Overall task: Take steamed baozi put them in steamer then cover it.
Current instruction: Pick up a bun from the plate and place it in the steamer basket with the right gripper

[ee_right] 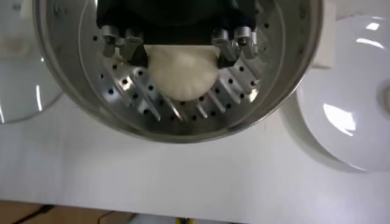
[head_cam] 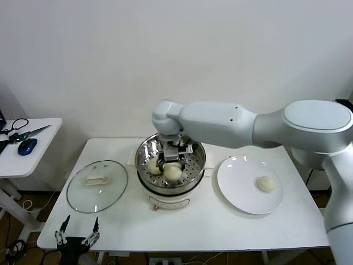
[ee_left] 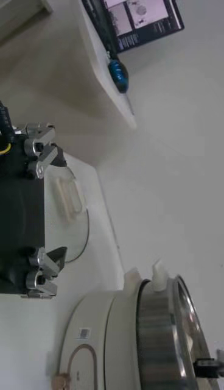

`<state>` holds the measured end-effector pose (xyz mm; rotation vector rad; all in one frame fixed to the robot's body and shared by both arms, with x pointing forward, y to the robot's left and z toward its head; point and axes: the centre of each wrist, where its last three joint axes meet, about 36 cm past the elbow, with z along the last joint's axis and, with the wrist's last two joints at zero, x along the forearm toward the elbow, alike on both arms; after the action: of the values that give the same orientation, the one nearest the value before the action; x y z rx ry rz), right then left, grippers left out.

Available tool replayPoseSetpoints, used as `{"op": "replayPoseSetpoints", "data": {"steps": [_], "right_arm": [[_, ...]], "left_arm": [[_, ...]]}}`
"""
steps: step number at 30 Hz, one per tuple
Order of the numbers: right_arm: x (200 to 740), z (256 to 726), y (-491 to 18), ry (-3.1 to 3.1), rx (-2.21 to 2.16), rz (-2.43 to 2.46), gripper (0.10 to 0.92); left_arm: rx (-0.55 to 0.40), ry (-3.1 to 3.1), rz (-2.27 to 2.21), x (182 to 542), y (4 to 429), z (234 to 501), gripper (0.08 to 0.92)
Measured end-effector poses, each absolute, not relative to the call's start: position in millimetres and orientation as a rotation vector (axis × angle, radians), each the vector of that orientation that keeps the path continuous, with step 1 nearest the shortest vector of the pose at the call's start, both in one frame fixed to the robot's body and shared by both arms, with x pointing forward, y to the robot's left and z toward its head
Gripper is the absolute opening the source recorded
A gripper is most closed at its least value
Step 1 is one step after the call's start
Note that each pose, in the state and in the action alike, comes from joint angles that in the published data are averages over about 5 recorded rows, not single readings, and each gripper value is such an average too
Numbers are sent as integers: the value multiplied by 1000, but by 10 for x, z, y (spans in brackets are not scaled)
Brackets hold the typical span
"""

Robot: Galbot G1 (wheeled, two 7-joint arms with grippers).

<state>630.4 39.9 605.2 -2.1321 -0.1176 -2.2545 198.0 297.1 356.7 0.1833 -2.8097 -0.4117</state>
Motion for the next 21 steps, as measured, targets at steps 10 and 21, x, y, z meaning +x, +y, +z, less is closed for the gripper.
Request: {"op": "replayPoseSetpoints", "data": {"steps": [10, 21], "right_arm": [[6275, 5896, 423, -127, -2156, -2238, 791], [6356, 6058, 344, -72, -2130, -2260, 823]], "left_arm": [[181, -2811, -414, 2006, 2982, 3546, 823], [180, -2805, -415, 2002, 2980, 3526, 823]]}}
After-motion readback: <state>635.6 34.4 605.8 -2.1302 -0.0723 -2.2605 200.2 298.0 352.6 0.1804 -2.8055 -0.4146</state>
